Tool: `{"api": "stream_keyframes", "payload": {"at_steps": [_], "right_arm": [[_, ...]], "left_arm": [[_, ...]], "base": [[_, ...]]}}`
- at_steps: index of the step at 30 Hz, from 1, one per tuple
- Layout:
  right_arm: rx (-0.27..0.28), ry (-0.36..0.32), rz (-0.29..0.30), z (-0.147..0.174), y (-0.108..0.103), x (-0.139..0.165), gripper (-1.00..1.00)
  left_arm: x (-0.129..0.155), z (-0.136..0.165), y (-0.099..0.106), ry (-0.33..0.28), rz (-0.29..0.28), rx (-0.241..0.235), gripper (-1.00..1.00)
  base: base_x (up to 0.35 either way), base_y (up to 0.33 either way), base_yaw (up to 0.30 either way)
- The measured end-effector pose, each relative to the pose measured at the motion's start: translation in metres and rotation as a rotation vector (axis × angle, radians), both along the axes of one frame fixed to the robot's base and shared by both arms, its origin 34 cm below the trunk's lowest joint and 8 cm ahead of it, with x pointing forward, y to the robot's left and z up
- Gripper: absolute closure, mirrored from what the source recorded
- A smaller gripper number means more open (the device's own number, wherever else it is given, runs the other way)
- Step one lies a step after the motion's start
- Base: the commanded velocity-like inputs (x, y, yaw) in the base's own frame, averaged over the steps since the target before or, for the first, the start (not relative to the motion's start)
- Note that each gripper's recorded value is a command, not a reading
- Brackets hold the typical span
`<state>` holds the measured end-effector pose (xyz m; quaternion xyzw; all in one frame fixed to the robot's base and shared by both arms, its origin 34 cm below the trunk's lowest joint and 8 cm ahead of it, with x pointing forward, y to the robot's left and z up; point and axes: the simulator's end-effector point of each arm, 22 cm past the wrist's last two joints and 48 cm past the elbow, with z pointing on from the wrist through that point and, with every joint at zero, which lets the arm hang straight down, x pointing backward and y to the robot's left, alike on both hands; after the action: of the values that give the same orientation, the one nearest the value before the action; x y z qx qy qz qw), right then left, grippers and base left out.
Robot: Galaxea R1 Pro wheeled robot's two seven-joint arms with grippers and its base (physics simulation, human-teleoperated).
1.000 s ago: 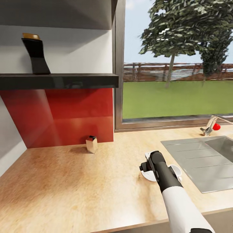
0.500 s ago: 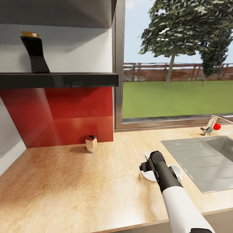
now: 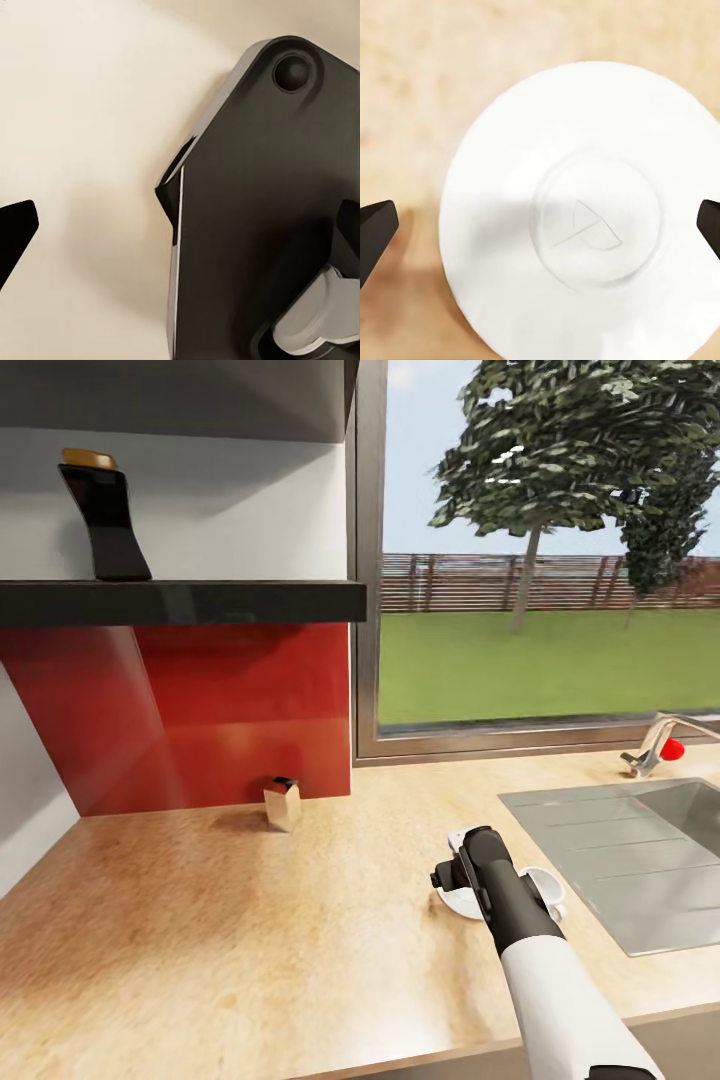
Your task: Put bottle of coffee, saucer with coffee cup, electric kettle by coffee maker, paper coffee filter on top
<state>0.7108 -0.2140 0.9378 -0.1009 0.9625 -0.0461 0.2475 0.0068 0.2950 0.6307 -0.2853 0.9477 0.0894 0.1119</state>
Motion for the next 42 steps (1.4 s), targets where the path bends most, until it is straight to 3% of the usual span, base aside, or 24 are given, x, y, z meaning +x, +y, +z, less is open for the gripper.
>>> {"api": "stream_keyframes", "payload": {"at_steps": [26, 41, 42], "right_arm": [[0.022, 0.049, 0.013, -0.024, 0.008, -0.008, -1.0], [0.033, 0.035, 0.012, -0.032, 0.01, -0.005, -1.0], [0.034, 0.033, 0.012, -0.032, 0.01, -0.005, 1.0]], "left_arm": [[0.002, -0.007, 0.001, 0.0, -0.003, 0.0, -1.0], [0.005, -0.022, 0.001, -0.005, -0.003, 0.0, -1.0], [0.005, -0.023, 0.001, -0.006, -0.003, 0.0, -1.0]], "base": [[0.0, 0.0, 0.0], [0.0, 0.0, 0.0], [0.0, 0.0, 0.0]]}}
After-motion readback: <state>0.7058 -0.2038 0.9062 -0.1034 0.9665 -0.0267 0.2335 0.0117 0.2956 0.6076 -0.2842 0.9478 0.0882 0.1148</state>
